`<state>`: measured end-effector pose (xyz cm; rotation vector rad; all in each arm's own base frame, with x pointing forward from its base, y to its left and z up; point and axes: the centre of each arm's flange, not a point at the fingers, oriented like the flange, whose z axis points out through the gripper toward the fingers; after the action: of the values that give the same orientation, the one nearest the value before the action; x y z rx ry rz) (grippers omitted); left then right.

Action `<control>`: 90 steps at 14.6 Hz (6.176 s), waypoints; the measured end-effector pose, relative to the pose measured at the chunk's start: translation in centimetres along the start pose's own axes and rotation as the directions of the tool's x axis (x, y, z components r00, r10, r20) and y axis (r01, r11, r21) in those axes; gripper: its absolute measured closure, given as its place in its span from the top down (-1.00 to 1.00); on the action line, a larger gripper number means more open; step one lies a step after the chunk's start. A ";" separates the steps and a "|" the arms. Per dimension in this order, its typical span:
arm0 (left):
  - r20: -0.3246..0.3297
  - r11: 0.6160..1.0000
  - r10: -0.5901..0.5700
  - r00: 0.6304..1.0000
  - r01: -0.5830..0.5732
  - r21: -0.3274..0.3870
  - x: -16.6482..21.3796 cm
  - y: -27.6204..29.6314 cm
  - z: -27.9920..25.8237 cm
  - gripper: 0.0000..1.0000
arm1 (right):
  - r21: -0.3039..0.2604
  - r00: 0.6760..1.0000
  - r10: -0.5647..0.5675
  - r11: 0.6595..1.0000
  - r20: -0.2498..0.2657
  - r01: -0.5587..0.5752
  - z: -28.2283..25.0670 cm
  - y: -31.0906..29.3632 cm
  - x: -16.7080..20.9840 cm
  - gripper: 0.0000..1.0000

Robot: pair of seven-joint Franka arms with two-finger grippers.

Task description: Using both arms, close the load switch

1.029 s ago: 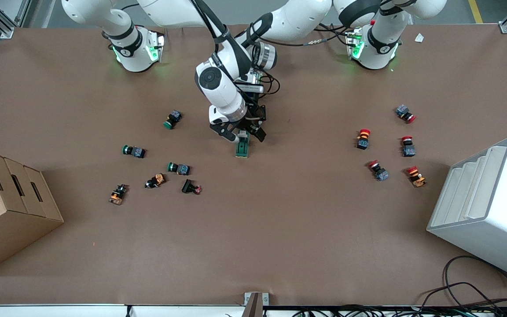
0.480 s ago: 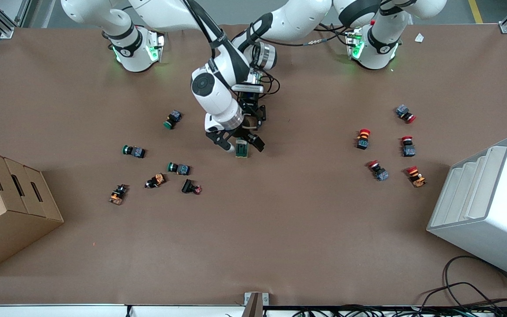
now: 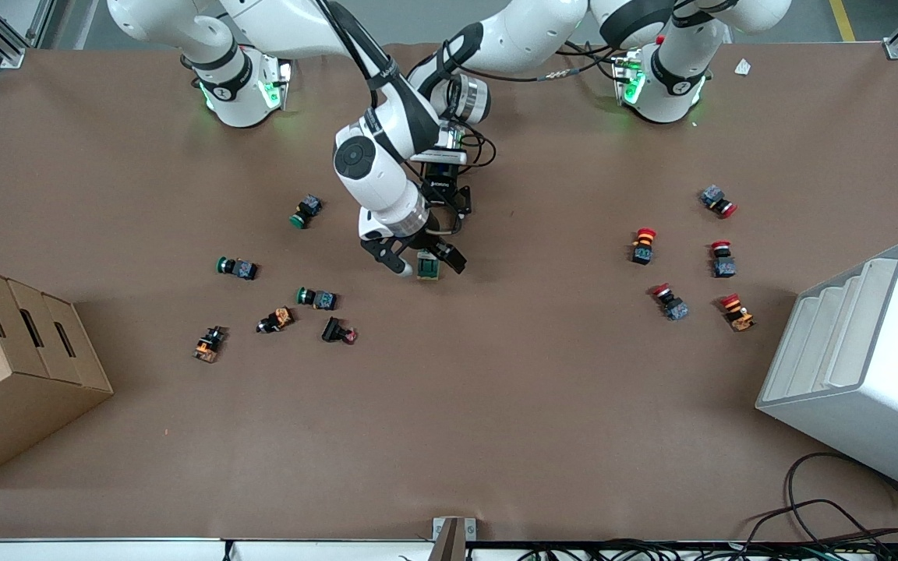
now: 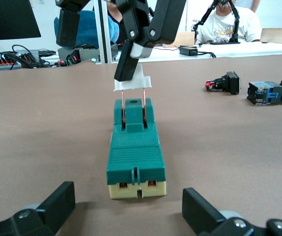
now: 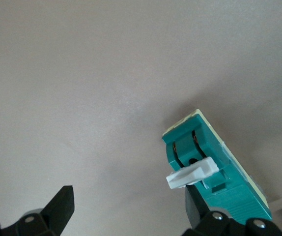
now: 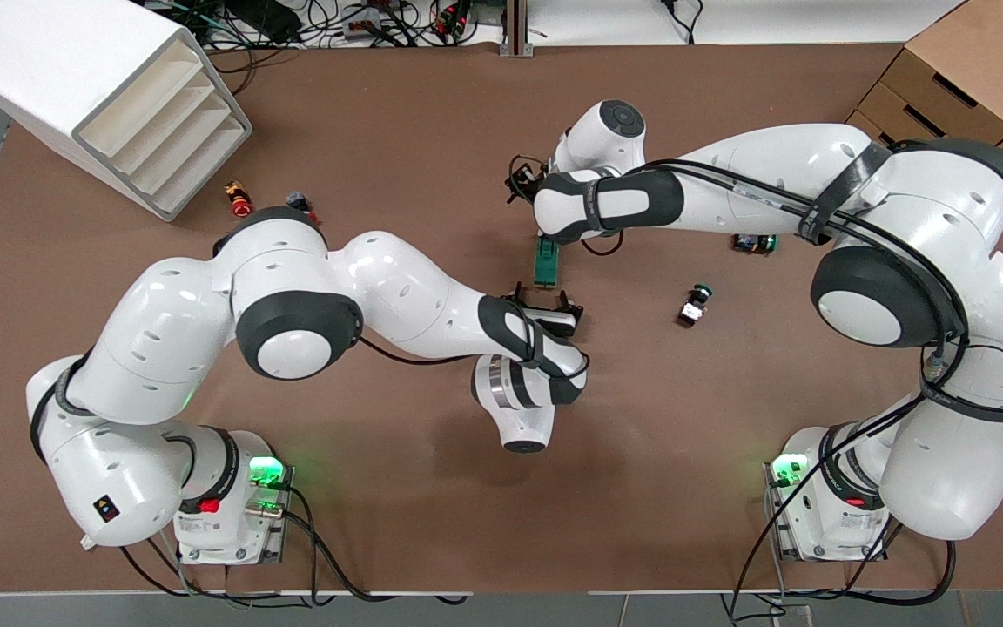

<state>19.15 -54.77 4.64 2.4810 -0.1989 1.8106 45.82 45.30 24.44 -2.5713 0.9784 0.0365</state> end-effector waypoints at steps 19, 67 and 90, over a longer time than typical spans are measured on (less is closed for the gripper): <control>-0.003 1.000 0.002 1.000 -0.002 0.000 0.0 0.0 0.0 0.97 | -0.024 0.997 -0.062 0.998 -0.037 0.061 3.7 -0.9 3.9 1.00; 0.862 0.934 -0.355 0.363 0.188 0.305 64.2 -42.9 15.6 1.00 | -0.374 0.804 -0.534 0.712 0.260 0.594 -48.3 14.0 35.2 1.00; 0.955 0.998 -0.057 0.292 0.038 0.048 64.5 -54.3 6.5 1.00 | -0.359 0.793 -0.593 0.716 0.141 0.599 -55.4 17.4 27.0 1.00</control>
<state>52.36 -6.13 65.40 3.1423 -0.1336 -0.0204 48.85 -3.90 65.34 -3.1271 0.0748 0.0801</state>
